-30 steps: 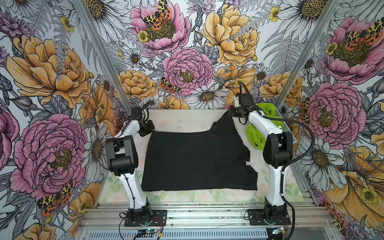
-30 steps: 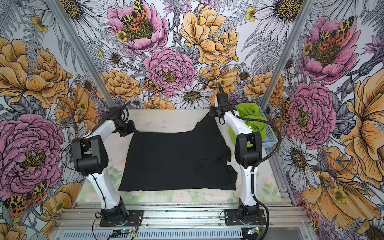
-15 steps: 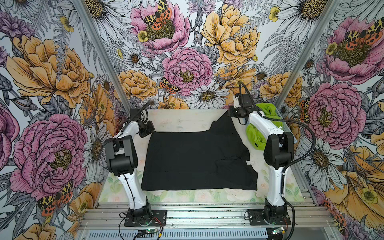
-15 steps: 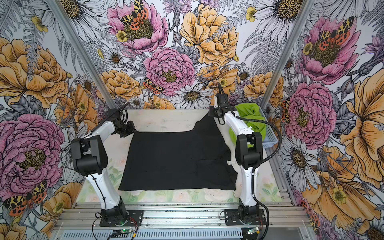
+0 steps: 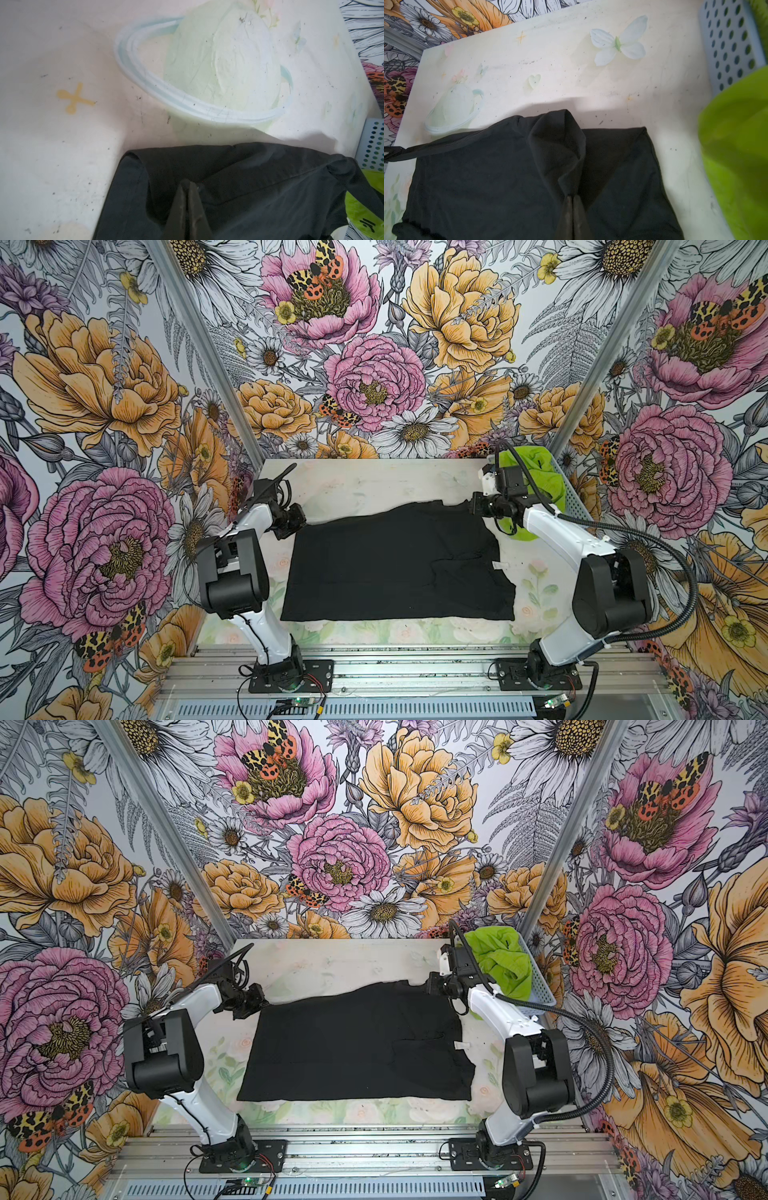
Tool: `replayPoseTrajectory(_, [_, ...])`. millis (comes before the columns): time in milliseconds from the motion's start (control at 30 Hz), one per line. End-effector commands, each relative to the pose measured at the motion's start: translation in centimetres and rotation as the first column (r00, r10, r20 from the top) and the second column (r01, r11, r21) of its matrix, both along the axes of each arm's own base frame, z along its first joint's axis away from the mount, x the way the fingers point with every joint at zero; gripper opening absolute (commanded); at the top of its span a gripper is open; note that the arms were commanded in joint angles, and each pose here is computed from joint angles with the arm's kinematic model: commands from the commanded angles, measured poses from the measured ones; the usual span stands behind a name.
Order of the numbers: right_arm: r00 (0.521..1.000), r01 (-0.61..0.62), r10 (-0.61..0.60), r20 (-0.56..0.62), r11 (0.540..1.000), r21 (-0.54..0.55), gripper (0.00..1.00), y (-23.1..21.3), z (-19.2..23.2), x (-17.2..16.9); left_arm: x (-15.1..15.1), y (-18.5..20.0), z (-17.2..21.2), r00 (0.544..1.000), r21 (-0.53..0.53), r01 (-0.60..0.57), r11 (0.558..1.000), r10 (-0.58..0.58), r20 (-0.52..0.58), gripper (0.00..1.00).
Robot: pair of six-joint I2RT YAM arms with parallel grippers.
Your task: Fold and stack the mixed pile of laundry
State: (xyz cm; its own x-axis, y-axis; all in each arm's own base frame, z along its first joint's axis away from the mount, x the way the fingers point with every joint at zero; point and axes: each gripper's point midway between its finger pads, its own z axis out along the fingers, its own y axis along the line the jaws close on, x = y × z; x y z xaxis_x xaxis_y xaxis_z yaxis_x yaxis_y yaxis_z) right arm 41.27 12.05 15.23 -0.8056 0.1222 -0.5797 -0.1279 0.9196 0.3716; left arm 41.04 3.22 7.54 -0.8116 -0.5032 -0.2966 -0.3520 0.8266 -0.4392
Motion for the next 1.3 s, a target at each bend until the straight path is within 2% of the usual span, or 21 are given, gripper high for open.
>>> replayPoseTrajectory(0, [1.000, 0.009, -0.009, -0.001, 0.999, 0.044, 0.00, 0.3, -0.1, -2.0, -1.1, 0.5, -0.4, 1.000, 0.021, -0.002, 1.000, 0.002, 0.005, 0.00])
replayPoseTrajectory(267, [0.996, 0.085, -0.083, -0.032, 0.995, 0.060, 0.00, -1.3, -1.2, -5.9, -3.5, 1.5, -1.3, 0.997, 0.038, -0.068, 0.997, 0.069, -0.031, 0.00])
replayPoseTrajectory(533, [0.986, 0.153, -0.157, 0.054, 0.985, 0.078, 0.00, -2.8, 1.6, -7.5, -3.9, 2.5, 0.1, 0.996, 0.055, -0.088, 0.995, 0.087, 0.011, 0.00])
replayPoseTrajectory(867, [0.973, 0.227, -0.223, -0.060, 0.972, 0.061, 0.00, -4.0, -2.7, -10.9, -5.6, 2.5, -2.3, 0.993, 0.046, -0.098, 0.994, 0.101, -0.064, 0.00])
replayPoseTrajectory(1067, [0.951, 0.303, -0.301, -0.077, 0.953, 0.021, 0.00, -5.6, -3.9, -11.9, -6.3, 2.9, -2.7, 0.990, 0.050, -0.109, 0.993, 0.113, -0.085, 0.00])
replayPoseTrajectory(1267, [0.949, 0.311, -0.309, -0.061, 0.950, 0.032, 0.00, -5.8, -3.2, -11.7, -6.4, 2.6, -2.6, 0.991, 0.031, -0.099, 0.995, 0.101, -0.082, 0.00])
